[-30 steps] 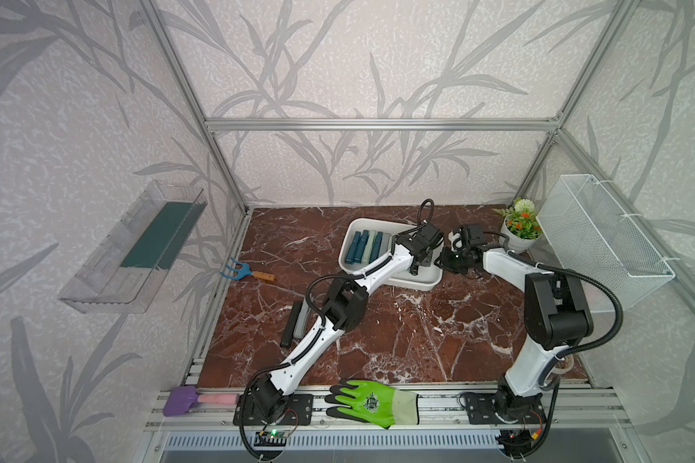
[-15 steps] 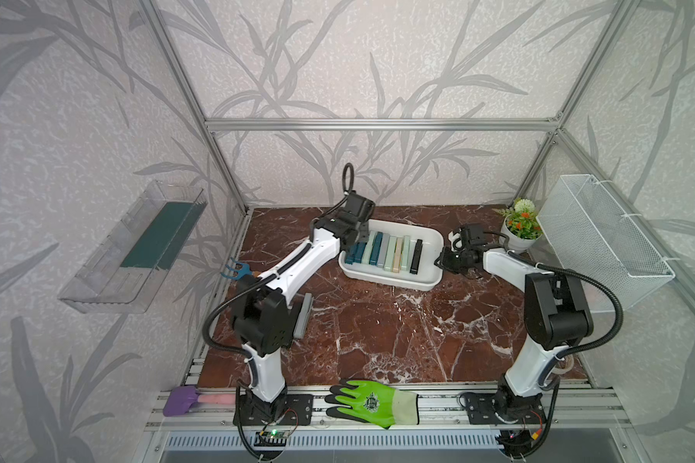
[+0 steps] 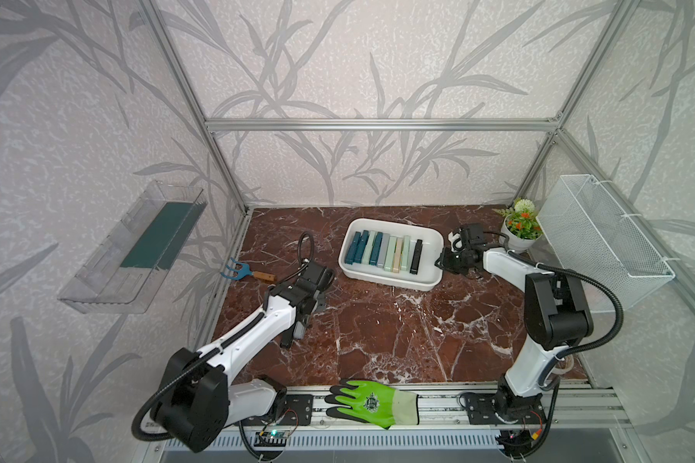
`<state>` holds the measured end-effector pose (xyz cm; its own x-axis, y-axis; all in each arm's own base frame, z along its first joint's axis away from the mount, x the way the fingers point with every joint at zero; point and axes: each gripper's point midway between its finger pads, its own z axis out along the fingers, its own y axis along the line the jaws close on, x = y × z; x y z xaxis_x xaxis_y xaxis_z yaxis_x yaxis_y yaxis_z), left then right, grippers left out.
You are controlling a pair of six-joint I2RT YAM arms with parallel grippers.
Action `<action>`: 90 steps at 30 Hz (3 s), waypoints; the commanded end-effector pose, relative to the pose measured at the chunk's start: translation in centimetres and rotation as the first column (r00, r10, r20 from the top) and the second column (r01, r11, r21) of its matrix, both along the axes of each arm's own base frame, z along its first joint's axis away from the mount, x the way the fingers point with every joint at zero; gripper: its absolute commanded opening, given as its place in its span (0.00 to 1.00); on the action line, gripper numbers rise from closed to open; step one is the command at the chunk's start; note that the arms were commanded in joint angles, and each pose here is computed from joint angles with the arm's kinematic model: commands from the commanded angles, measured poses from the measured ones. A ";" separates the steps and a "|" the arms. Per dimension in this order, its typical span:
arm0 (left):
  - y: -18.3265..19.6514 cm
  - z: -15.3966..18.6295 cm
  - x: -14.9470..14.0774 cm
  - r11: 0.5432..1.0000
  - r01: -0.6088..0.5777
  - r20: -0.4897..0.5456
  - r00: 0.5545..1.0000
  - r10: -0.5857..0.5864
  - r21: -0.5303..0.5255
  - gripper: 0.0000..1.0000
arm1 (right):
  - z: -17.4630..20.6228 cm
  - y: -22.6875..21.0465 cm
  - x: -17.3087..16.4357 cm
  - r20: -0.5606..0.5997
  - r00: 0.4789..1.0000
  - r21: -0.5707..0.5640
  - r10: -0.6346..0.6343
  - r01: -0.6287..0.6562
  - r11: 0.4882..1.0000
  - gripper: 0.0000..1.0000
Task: Put the pruning pliers into the storage box
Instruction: Pick up the pruning pliers from the center of the board.
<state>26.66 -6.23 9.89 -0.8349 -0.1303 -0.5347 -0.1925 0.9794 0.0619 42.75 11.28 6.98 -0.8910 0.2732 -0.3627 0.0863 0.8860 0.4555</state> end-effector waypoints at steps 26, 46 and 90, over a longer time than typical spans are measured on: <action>1.7 -5.0 -3.7 0.983 -0.182 -0.060 0.982 0.182 -0.001 0.55 | 0.8 -0.1 0.7 -0.002 1.000 -0.014 0.014 -0.014 1.000 0.25; 0.9 -7.0 -2.5 0.980 -0.192 -0.132 0.972 0.196 0.046 0.53 | 0.5 -0.4 0.4 -0.006 1.000 -0.025 0.009 -0.009 1.000 0.24; -8.7 5.2 5.6 0.983 0.172 0.075 0.983 -0.167 -0.057 0.10 | 0.4 -0.6 0.0 -0.021 1.000 -0.038 0.010 -0.010 0.999 0.24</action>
<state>31.85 -14.14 13.13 -0.8183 -0.0749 -0.5699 -0.0816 0.9966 -0.0139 42.69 10.61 7.24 -0.8980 0.2537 -0.3595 0.0875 0.9037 0.4192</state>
